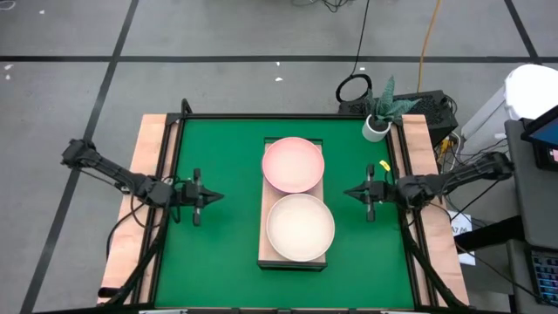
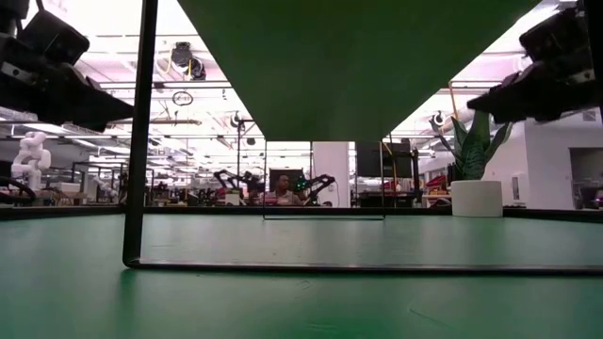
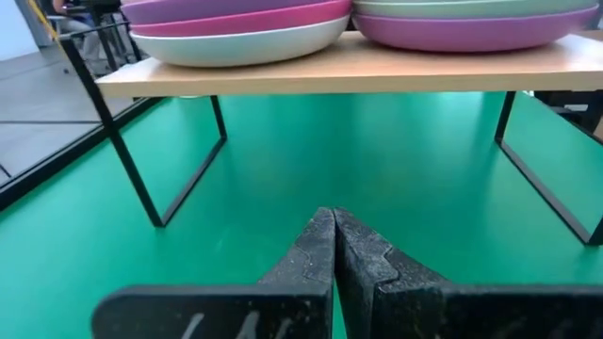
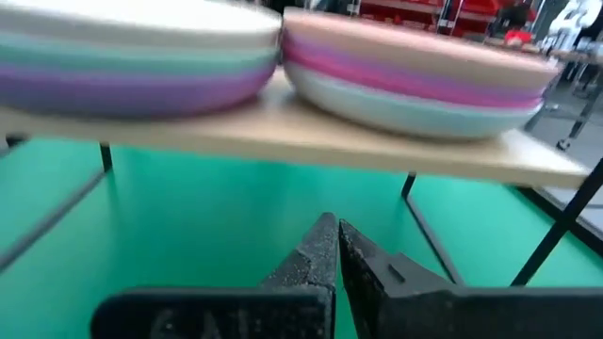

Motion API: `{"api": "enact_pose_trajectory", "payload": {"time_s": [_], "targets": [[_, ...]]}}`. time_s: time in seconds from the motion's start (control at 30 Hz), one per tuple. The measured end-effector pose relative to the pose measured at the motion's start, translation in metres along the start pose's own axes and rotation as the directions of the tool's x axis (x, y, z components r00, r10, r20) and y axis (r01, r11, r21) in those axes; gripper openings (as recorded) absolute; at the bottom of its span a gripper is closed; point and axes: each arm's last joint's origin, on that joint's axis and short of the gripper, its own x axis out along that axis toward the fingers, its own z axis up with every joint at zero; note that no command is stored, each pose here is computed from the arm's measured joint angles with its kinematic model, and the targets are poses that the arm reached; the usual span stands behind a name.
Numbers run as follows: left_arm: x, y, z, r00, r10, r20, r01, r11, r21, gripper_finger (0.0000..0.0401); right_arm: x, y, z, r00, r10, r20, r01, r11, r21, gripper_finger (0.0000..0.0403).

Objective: Place and stack plates onto a shelf
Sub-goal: Return to Home Position

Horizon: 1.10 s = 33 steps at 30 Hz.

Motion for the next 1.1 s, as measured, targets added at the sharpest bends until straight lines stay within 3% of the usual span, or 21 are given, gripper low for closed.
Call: {"api": "enact_pose_trajectory", "payload": {"time_s": [0.53, 1.1], "targets": [[-0.012, 0.007, 0.006, 0.997, 0.016, 0.077, -0.020, 0.999, 0.042, 0.0001, -0.008, -0.003, -0.003, 1.000, -0.002, -0.011, 0.002, 0.999, 0.032, 0.0000], [-0.017, 0.009, 0.011, 0.991, 0.019, 0.136, -0.024, 0.999, 0.040, 0.0001, -0.018, -0.007, 0.007, 0.992, -0.012, 0.126, 0.018, 0.999, -0.044, 0.0000]]}}
